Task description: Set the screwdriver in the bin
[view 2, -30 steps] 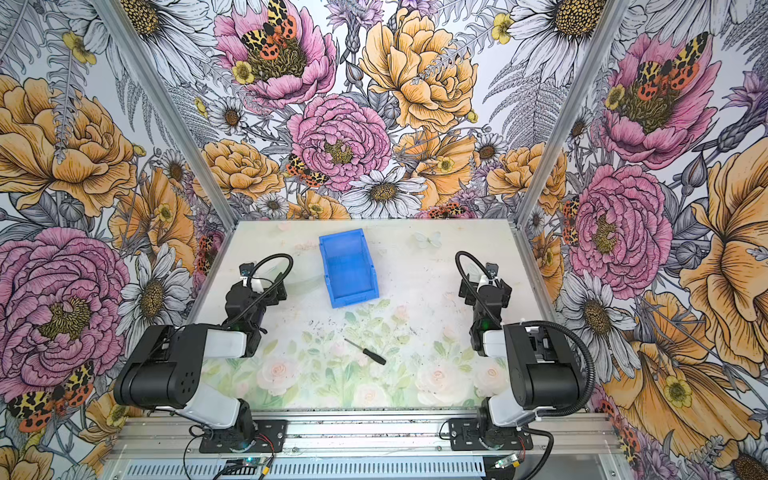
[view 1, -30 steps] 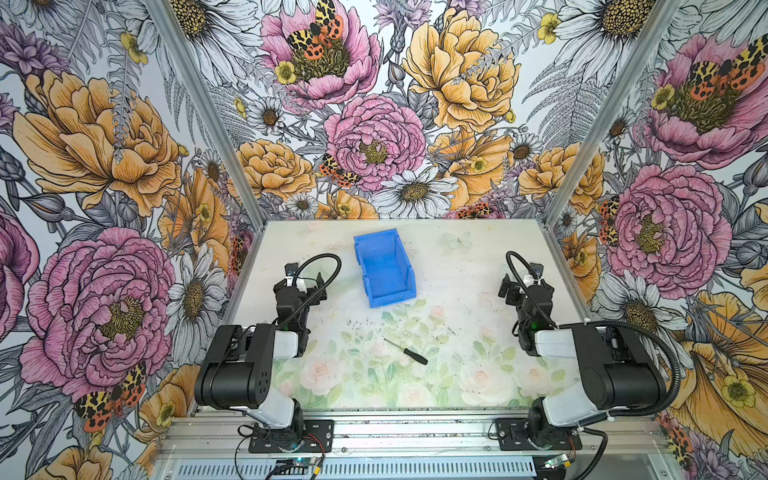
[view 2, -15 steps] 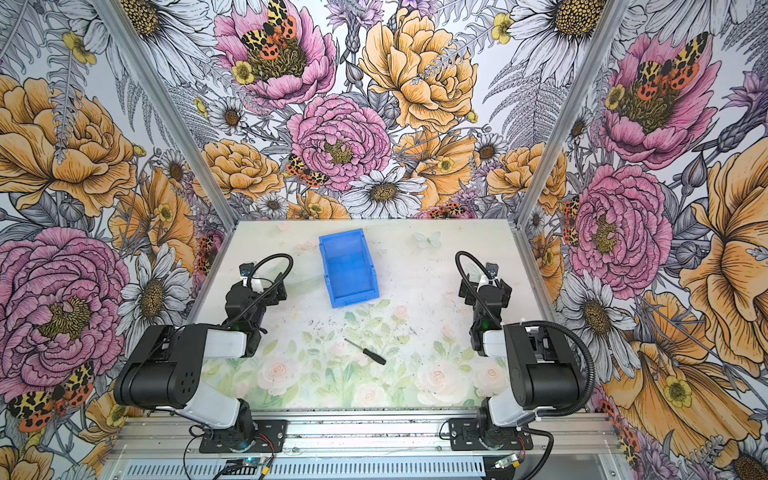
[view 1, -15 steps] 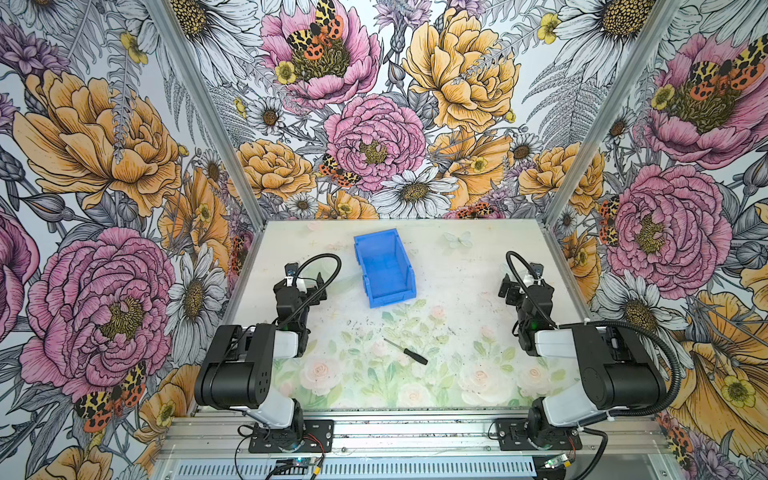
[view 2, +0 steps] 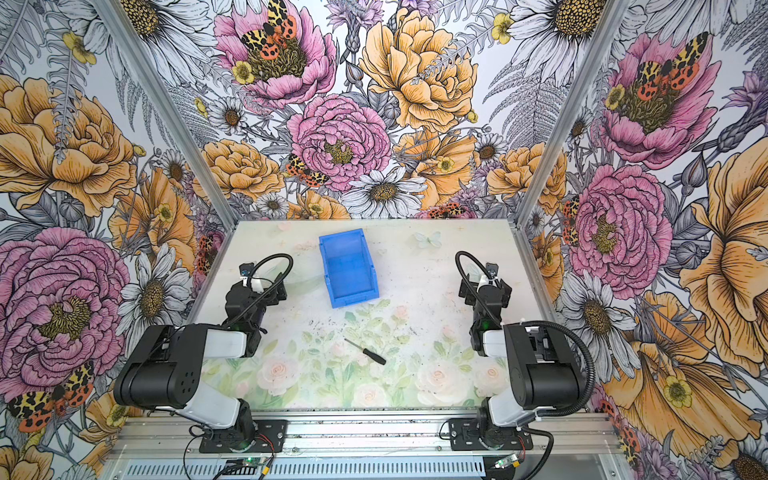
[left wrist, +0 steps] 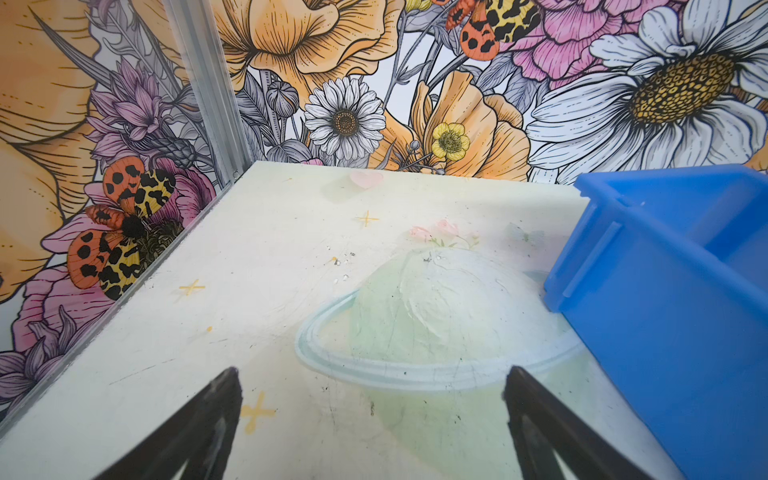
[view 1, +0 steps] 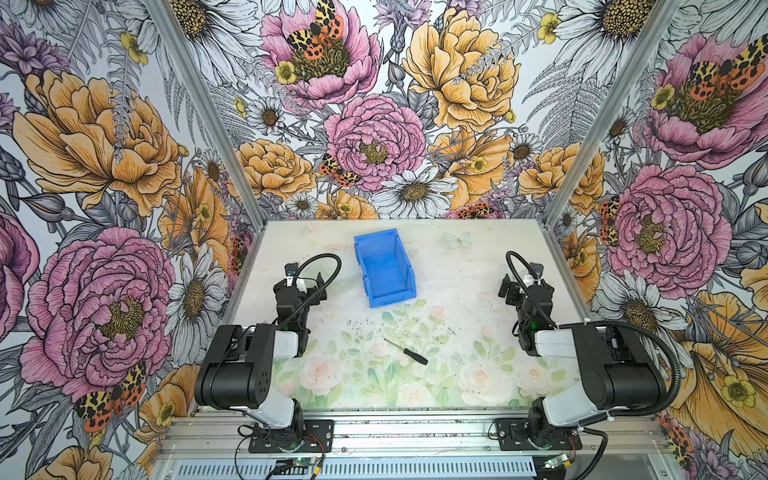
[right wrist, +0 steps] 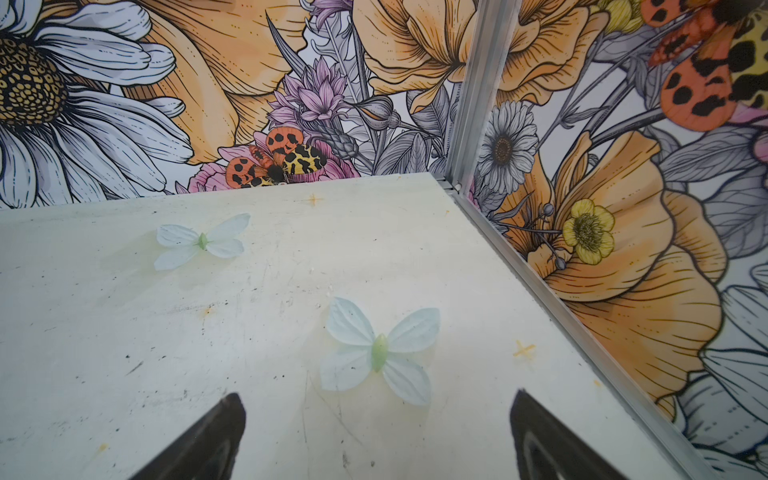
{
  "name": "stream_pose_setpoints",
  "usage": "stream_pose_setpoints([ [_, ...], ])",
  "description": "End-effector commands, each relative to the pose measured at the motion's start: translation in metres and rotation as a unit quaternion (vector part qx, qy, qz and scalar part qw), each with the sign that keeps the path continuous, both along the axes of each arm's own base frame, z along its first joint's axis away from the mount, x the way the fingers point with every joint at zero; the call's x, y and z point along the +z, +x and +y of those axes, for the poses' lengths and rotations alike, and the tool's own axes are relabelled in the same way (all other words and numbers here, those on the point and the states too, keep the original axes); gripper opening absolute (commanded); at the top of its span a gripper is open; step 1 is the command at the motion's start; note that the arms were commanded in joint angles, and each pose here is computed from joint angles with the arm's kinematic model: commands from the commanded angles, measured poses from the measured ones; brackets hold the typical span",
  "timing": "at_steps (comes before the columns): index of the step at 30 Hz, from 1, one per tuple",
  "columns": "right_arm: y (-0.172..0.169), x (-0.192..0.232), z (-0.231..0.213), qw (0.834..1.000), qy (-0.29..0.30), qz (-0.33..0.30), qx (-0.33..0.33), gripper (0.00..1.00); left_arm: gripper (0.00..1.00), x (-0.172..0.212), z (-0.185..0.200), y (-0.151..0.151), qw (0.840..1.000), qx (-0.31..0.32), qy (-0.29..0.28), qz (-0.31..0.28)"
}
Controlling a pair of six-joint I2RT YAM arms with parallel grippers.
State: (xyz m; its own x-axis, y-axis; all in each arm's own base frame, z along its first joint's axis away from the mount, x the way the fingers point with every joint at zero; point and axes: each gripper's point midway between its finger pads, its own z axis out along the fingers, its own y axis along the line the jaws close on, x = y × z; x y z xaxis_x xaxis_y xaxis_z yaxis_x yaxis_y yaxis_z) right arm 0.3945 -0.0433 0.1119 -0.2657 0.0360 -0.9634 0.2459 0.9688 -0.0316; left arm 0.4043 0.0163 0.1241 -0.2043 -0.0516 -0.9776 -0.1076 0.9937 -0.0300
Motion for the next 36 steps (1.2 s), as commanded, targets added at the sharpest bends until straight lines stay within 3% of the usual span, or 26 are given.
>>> stream_pose_setpoints([
  [1,0.0,0.004,0.0,1.0,-0.001,-0.012,-0.007,0.99,0.99,0.005,0.0,0.002,1.0,-0.007,0.001,-0.009],
  [15,-0.01,0.019,-0.003,0.999,0.001,-0.032,-0.012,0.99,0.99,0.015,0.008,0.001,1.0,-0.009,-0.021,-0.009],
  [27,-0.041,0.077,0.014,0.999,0.027,-0.022,0.026,1.0,0.99,0.033,0.02,-0.019,0.995,-0.011,-0.084,0.044],
  [31,-0.057,0.102,0.008,0.997,0.073,-0.015,-0.007,1.0,0.99,0.031,0.027,-0.02,0.983,0.036,-0.142,0.111],
  [36,-0.063,0.116,0.022,0.992,0.116,0.042,-0.005,1.0,0.99,0.031,0.01,-0.027,0.963,0.012,-0.215,0.163],
])
